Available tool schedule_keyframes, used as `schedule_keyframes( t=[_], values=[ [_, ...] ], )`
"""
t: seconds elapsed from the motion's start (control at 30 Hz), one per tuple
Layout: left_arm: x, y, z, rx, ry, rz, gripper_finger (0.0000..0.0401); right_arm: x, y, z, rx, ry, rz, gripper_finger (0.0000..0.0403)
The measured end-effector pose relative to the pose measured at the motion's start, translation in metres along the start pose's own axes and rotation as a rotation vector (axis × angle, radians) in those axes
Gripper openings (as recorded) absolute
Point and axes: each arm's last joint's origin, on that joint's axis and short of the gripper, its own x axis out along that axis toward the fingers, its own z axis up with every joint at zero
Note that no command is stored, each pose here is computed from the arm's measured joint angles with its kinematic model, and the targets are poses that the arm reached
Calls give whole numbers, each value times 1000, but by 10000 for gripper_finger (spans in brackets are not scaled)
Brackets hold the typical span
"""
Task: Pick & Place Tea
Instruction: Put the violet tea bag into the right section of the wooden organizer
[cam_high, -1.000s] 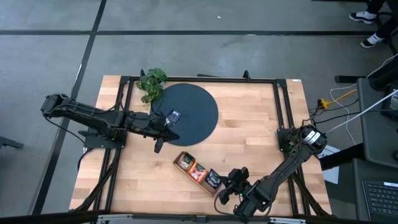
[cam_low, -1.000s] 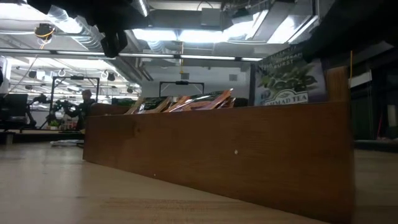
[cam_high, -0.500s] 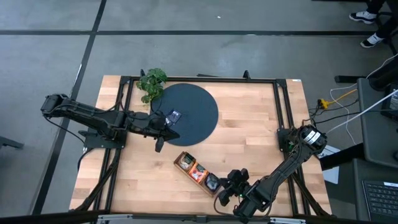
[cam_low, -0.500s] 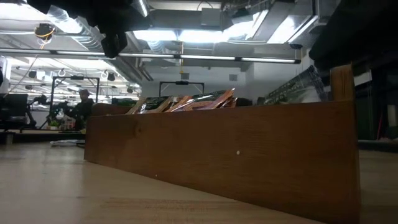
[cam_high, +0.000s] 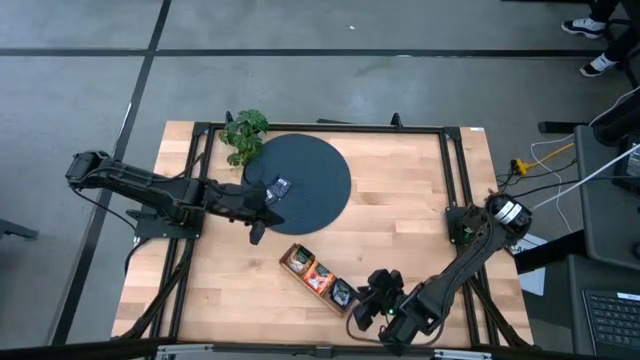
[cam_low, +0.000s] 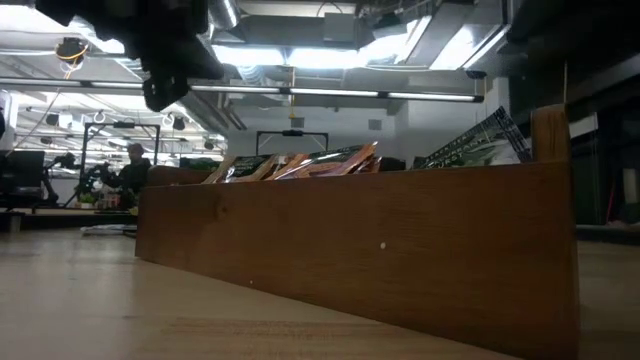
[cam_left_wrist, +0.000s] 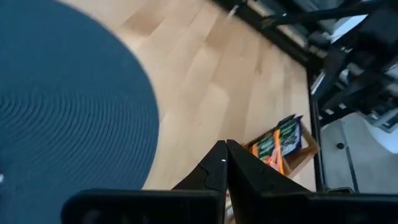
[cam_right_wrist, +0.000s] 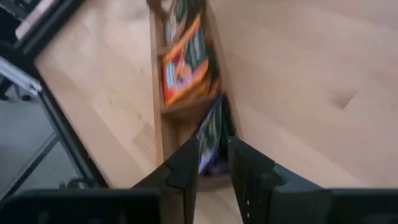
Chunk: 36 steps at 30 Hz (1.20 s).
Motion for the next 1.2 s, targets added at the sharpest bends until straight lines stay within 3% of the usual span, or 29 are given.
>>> schedule_keyframes(
  t=[0.17,0.37,0.47,0.63,0.8,0.93,1.03,1.2],
  values=[
    [-1,5,-5,-48,62,81,4,-6,1,27,-26,6,4,91],
    [-25,10,0,-31,194,429,3,2,1,51,-102,85,-6,91],
    [-35,10,3,-33,230,524,2,11,-1,63,-151,78,-29,91],
    [-37,10,2,-88,256,526,3,30,-4,86,-306,172,-9,91],
    [-36,8,2,-111,273,482,3,28,-9,91,-457,353,37,91],
    [-34,5,3,-79,306,413,2,17,-6,92,-531,484,159,91],
    [-34,4,3,-41,322,382,5,21,-6,106,-516,522,227,91],
    [-34,4,3,46,355,352,6,45,-11,147,-366,458,259,91]
  ],
)
